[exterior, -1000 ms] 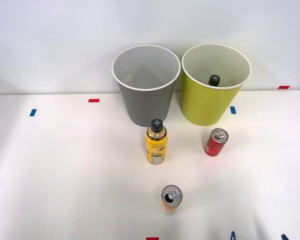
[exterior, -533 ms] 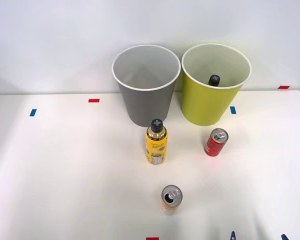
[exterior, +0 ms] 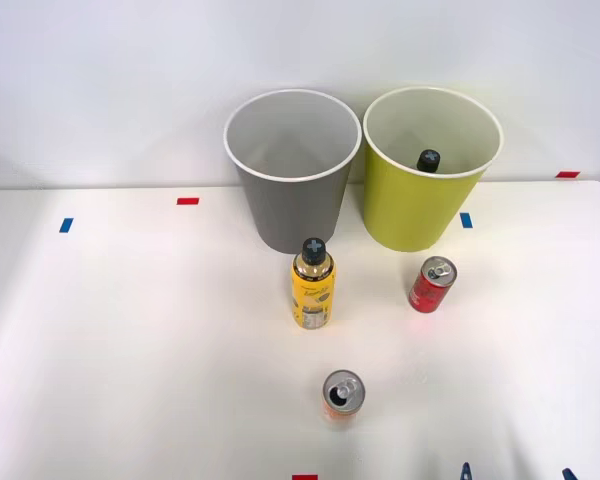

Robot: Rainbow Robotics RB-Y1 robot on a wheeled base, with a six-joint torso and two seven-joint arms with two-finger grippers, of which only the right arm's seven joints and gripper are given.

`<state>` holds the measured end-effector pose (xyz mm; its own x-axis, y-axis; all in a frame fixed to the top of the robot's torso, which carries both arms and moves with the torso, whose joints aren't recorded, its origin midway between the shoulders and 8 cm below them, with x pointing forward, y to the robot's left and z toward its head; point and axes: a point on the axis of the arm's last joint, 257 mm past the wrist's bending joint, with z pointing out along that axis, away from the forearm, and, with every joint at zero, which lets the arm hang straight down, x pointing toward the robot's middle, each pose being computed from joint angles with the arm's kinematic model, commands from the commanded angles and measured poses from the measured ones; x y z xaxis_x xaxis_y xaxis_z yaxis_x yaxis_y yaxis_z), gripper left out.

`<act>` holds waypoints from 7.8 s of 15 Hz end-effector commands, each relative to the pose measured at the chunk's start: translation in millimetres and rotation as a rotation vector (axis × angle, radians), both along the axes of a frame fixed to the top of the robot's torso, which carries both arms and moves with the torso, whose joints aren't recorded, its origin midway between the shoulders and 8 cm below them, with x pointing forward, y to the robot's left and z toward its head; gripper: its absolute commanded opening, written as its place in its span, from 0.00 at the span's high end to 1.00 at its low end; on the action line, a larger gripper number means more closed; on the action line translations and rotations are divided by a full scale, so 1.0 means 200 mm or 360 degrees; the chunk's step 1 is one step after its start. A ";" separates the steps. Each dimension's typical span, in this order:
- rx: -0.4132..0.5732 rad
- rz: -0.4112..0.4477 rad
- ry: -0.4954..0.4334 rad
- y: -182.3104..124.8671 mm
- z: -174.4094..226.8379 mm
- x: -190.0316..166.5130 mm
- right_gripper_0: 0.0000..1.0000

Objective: Put cans in the gray bin, plastic bottles in the light green bin

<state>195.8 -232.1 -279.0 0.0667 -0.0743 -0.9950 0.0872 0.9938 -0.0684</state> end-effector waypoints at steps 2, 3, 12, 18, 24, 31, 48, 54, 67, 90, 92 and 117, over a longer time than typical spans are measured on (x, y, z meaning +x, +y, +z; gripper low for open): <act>0.0000 0.0000 0.0000 0.00 0.00 0.00 0.00; 0.0000 0.0000 0.0000 0.00 0.00 0.00 0.00; 0.0000 0.0000 0.0000 0.00 0.00 0.00 0.00; 0.0013 0.0005 0.0024 0.01 -0.05 0.01 0.00; 0.0073 0.0039 -0.0095 0.06 0.02 0.17 0.00; 0.0091 0.0082 -0.0081 0.09 0.01 0.48 0.00; 0.0102 0.0104 -0.0155 0.12 0.09 1.11 0.00; 0.0027 0.0127 -0.0078 0.08 0.12 1.30 0.00; 0.0058 0.0178 -0.0033 0.16 0.12 1.37 0.00; 0.0065 0.0193 -0.0033 0.17 0.12 1.35 1.00; 0.0058 0.0216 -0.0063 0.18 0.18 1.29 1.00; 0.0365 0.0979 -0.0327 0.89 1.68 1.25 1.00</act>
